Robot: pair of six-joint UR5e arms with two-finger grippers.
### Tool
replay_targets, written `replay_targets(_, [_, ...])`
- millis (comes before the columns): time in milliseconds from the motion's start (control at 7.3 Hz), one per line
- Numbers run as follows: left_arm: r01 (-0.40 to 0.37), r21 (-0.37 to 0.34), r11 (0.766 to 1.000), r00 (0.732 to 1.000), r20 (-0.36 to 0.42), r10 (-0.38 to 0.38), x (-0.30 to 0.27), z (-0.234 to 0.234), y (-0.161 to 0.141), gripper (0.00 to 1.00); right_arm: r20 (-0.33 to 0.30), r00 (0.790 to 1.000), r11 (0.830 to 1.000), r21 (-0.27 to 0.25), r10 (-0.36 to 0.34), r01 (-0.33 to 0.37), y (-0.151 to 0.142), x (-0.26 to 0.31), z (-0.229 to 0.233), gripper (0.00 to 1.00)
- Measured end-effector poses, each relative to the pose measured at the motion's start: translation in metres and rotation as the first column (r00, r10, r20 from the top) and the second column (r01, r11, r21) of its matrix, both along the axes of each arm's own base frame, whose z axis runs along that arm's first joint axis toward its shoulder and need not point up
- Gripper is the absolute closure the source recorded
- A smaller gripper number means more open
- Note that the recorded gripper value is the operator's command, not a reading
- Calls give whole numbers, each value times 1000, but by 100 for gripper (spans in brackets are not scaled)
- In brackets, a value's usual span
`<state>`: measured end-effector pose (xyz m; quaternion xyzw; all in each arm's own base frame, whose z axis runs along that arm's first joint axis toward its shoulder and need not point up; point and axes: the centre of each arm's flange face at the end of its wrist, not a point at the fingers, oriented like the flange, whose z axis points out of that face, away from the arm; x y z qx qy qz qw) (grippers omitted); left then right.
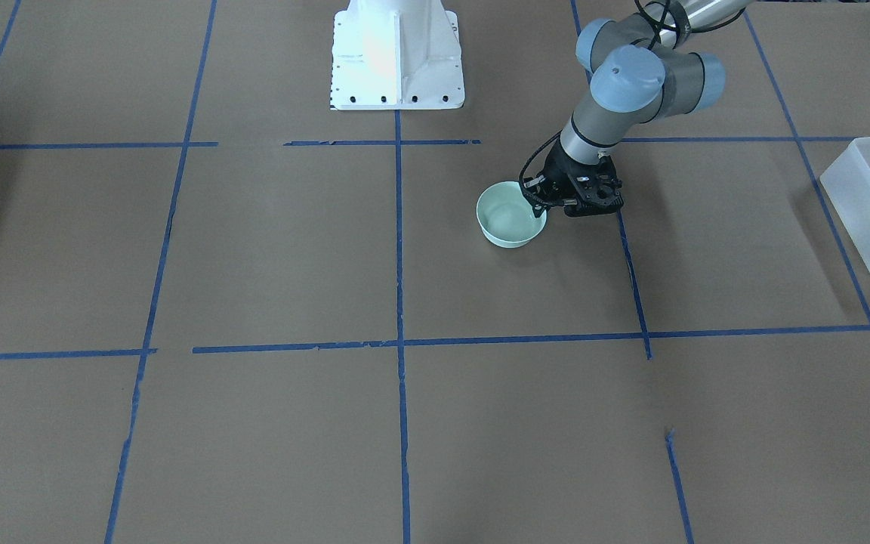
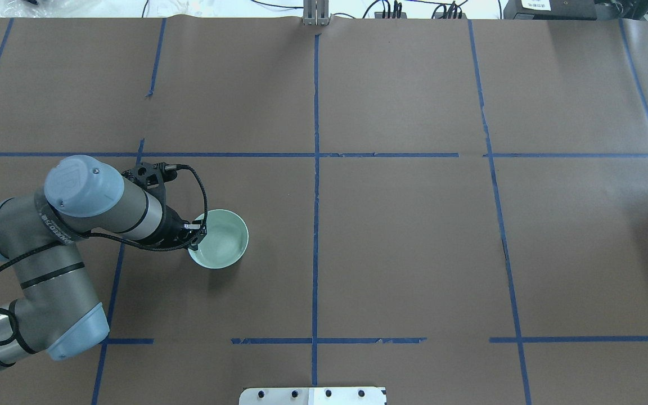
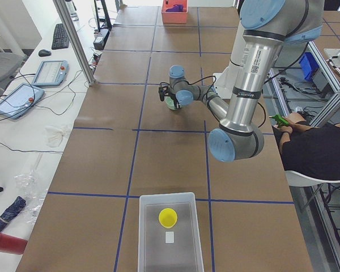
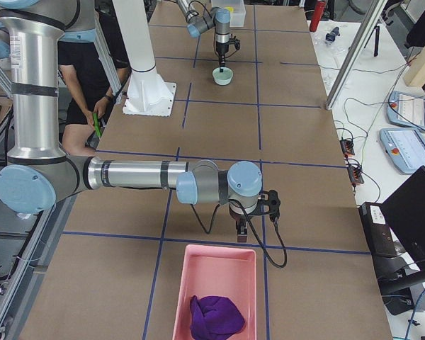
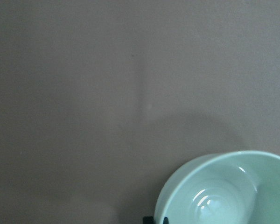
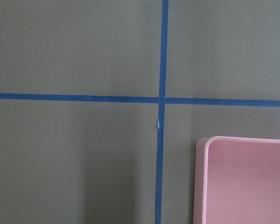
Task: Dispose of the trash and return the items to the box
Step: 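Grasp the bowl rim and lift it with the left gripper, then carry the bowl into the clear bin and release it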
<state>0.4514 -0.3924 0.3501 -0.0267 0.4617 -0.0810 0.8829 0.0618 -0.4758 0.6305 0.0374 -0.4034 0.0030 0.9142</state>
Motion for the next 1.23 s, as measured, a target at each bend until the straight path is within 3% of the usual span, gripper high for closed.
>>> replay_targets(274, [35, 2, 999, 999, 4, -35, -38, -23, -8, 100, 0, 1000, 1000, 13, 0, 0, 0, 0, -1, 0])
replay_targets(548, [93, 45, 995, 995, 38, -95, -95, -31, -45, 100, -1, 1000, 1000, 21, 1, -1, 0, 0, 0, 0])
replay_targets(958, [84, 137, 987, 988, 119, -100, -165, -18, -92, 100, -1, 1000, 999, 31, 6, -6, -4, 0, -7, 0])
replay_targets(1232, [35, 202, 979, 975, 206, -77, -219, 10, -113, 100, 0, 1000, 1000, 28, 7, -7, -4, 0, -6, 0])
